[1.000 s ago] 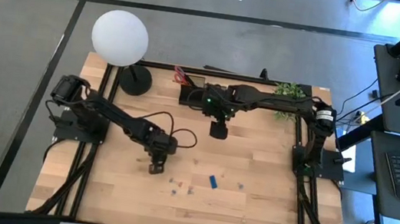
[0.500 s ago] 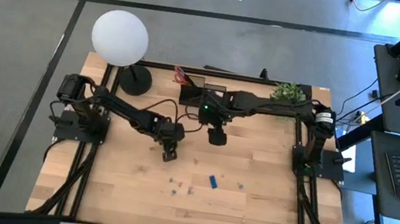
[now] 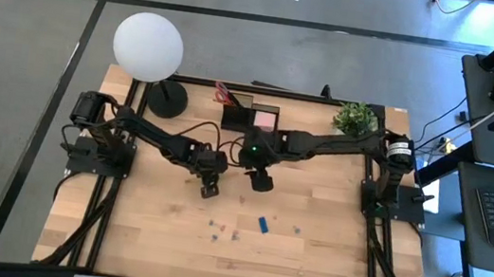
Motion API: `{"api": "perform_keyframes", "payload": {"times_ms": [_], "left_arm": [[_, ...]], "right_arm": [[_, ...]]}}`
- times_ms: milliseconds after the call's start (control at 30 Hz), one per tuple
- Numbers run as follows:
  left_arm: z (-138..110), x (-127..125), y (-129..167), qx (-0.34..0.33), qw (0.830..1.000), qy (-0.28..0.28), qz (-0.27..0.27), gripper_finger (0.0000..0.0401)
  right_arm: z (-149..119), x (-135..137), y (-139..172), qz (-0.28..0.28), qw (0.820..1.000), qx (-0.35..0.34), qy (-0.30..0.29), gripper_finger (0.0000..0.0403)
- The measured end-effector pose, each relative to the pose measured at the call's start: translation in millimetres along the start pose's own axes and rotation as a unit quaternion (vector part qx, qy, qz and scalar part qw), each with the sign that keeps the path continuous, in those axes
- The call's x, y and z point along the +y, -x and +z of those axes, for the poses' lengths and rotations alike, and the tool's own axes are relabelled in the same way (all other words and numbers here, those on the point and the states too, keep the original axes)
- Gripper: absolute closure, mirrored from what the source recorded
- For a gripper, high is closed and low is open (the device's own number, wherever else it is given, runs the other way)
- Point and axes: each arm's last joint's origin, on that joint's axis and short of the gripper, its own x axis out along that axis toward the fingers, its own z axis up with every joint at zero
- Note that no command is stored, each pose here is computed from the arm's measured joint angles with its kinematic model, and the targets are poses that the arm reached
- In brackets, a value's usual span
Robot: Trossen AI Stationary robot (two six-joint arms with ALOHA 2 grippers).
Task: Pick and place office supplies into organizer
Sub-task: Put the yellow pencil into the black desk organizer
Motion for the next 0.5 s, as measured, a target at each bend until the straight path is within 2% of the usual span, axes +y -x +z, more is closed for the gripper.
{"api": "perform_keyframes", "payload": {"times_ms": [500], "left_arm": [[3.8, -0.2, -0.4, -0.026, 1.0, 0.003, 0.01, 0.037]], "right_arm": [[-25.4, 7.1, -25.7, -0.004, 0.995, -0.09, -0.031, 0.0161]]}}
